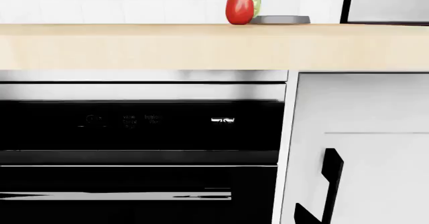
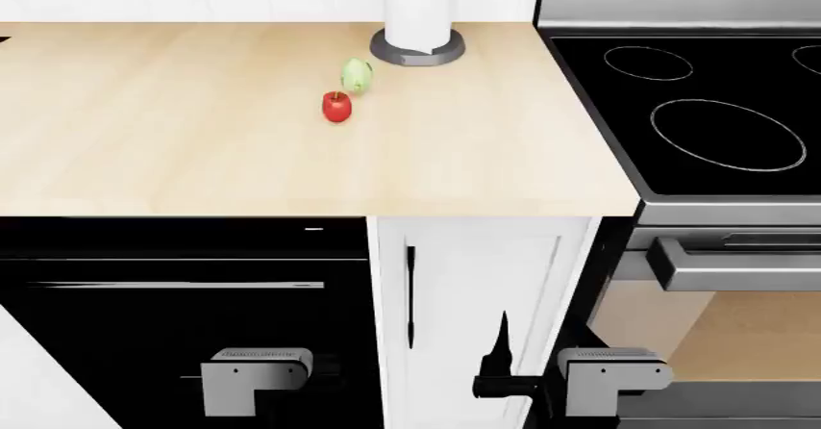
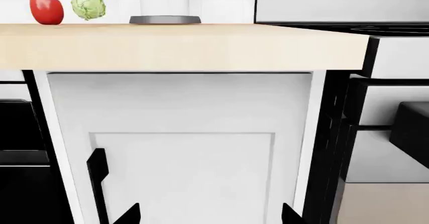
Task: Pick the brussel sprout, cherry from the counter and place them in the cabinet. Then close the cabinet.
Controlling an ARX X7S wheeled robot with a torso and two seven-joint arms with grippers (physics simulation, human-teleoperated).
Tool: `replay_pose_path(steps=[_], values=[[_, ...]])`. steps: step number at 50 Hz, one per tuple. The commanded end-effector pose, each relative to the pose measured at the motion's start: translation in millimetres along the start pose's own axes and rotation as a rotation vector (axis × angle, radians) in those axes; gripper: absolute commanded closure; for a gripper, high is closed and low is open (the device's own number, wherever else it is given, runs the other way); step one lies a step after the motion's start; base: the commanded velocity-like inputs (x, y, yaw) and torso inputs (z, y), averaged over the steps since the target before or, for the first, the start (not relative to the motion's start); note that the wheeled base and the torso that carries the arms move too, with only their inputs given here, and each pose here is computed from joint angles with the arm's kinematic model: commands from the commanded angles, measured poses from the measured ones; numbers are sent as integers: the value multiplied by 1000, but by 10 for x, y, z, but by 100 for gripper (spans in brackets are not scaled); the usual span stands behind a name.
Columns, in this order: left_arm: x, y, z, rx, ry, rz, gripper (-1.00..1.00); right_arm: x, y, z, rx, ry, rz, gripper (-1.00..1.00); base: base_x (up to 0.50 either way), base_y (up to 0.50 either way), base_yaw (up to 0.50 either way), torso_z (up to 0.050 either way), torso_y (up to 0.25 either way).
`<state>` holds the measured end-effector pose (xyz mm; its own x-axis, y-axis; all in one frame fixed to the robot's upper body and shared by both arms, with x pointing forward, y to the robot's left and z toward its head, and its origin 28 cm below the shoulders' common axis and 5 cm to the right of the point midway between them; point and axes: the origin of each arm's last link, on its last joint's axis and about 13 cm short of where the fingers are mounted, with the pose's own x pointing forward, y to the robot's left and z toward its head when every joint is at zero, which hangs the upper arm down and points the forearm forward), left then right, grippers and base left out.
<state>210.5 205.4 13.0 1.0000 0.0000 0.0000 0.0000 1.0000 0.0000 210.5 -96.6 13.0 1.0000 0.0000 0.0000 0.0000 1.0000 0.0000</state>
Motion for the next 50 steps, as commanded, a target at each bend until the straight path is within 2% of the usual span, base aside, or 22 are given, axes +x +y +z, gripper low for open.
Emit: replay_pose_path(steps=[1,11,19,29,39,50], values=[[-12,-8,10,12,-7,-11,-100,1,2,-2,-2,0,1,-100,0,0,0,0,0],[-9,-26,125,60,-34,-14,-100,49,-14,109,-10,-24,0,-100,0,0,0,0,0],[47,-22,381,85,-104,-51,-100,89,-55,407,-26,-97,-16,-100,0,0,0,35,0],[91,-67,823,107,-194,-85,-100,137,-114,722,-30,-143,1,-100,0,0,0,50,0],[181,-121,1328,69,-257,-104,-100,216,-149,1000,-26,-186,38,-100,0,0,0,50,0],[294,-78,1726,86,-275,-103,-100,248,-181,1248,-66,-213,65,-100,0,0,0,50,0]])
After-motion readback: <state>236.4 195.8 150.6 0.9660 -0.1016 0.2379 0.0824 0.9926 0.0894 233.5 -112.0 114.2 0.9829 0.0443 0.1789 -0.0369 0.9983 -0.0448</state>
